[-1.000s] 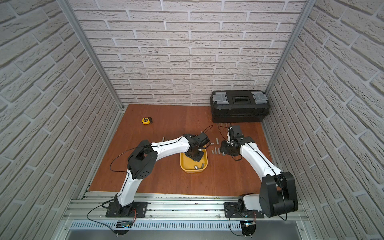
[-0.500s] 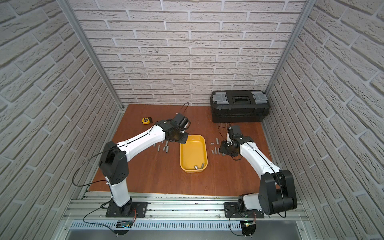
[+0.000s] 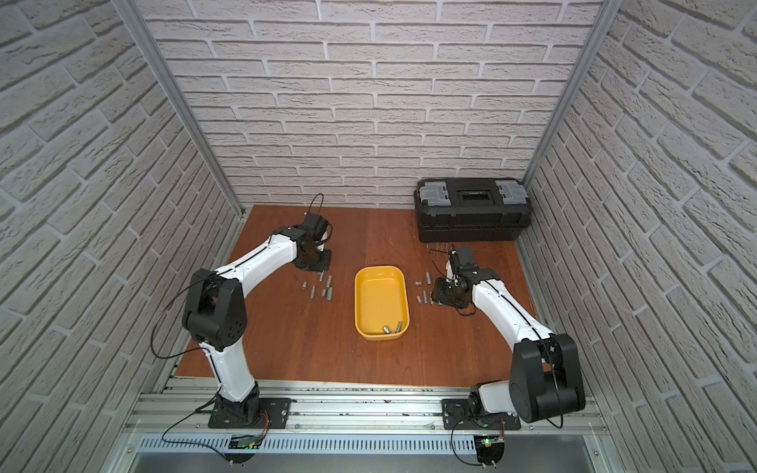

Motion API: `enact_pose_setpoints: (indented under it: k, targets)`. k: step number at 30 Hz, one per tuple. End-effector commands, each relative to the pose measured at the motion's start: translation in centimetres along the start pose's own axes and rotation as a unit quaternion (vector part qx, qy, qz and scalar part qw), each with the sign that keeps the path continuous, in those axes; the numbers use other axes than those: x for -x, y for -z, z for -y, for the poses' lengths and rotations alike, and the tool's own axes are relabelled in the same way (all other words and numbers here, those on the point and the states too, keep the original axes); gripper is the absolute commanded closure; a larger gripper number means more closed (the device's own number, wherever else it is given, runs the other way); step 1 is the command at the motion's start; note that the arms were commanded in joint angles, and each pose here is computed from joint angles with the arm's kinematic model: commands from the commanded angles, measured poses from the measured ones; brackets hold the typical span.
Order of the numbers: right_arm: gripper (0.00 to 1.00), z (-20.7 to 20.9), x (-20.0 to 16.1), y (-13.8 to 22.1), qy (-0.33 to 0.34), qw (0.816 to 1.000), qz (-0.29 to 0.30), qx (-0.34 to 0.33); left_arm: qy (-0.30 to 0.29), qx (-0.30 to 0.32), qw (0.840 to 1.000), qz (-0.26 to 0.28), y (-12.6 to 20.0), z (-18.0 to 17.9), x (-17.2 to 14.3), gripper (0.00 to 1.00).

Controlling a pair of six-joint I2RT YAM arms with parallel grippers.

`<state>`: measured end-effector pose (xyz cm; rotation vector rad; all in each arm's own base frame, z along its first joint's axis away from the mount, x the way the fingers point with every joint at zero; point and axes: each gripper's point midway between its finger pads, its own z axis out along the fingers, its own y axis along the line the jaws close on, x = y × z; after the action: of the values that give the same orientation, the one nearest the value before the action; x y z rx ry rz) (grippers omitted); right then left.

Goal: Take out the socket from the storage box
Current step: Place the socket head at the center of the board.

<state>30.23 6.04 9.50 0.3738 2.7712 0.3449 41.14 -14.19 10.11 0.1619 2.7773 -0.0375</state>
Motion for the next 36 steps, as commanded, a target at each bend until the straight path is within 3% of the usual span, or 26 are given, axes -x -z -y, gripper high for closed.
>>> enact_pose_setpoints:
  k: [1, 18, 23, 28, 36]
  targets:
    - [0.48, -0.2, 0.3, 0.3, 0.003, 1.000, 0.012, 0.011, 0.025, -0.013, 0.999, -0.025, -2.8, -2.0, -0.7, 0.94]
    - [0.48, 0.1, -0.5, 0.6, 0.019, 1.000, -0.002, 0.003, 0.031, 0.000, 0.997, -0.070, -7.9, -3.7, -0.6, 0.93]
    - [0.48, 0.0, -0.5, 0.7, 0.022, 1.000, -0.005, 0.005, 0.027, 0.004, 0.997, -0.075, -8.1, -3.8, -1.0, 0.83]
    - [0.48, -0.5, -0.1, 0.9, 0.031, 0.999, -0.003, 0.010, 0.034, 0.002, 0.998, -0.058, -6.6, -3.8, -0.4, 0.74]
    - [0.49, -2.7, 0.8, 0.9, 0.074, 0.997, 0.001, 0.017, 0.029, -0.021, 0.999, 0.018, 0.0, -2.0, 2.5, 0.64]
